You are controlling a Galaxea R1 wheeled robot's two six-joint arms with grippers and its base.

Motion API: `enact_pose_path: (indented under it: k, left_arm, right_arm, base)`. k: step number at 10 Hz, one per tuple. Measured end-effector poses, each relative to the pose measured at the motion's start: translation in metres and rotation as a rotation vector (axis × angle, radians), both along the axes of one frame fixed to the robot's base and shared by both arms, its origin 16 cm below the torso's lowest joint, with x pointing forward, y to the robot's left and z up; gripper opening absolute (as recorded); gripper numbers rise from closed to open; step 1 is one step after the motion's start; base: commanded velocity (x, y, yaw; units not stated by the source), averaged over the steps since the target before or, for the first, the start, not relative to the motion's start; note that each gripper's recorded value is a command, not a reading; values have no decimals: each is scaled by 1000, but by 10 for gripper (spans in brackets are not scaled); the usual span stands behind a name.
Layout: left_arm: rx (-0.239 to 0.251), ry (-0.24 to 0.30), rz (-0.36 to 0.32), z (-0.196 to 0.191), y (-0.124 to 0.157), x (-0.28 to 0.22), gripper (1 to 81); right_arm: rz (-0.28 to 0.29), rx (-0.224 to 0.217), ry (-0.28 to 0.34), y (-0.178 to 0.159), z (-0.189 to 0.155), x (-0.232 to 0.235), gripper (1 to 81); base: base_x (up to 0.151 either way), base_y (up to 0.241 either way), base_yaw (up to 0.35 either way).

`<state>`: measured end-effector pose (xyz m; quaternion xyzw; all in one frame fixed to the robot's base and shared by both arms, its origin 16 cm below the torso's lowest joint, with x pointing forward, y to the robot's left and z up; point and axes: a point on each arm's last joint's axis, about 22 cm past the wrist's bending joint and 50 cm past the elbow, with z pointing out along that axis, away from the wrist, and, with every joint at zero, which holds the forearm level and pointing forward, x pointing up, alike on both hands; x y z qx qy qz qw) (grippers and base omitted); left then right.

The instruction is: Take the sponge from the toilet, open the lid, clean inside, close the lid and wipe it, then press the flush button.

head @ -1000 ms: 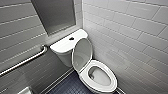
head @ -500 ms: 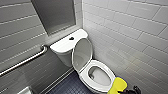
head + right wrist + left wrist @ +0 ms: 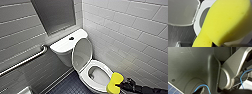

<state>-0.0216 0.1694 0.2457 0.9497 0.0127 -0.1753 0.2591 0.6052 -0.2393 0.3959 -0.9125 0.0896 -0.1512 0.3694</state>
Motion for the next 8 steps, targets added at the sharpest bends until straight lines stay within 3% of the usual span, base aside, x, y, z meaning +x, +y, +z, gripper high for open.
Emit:
enact_pose_path:
  k: [1,3,5,8]
  left_arm:
    - [39,22,-6,-2,0,-7,811]
    - [52,22,-60,-3,5,-13,811]
    - [35,26,-163,-1,11,-23,811]
    - [-32,59,-138,9,2,-26,811]
  right_arm:
    - [14,2,-13,7,6,21,10]
    - [21,-20,-7,2,9,43,10]
    - [25,-28,16,6,0,44,10]
    - [46,-20,25,16,1,46,10]
  base:
    - [0,0,0]
    - [0,0,0]
    - [0,0,0]
    - [0,0,0]
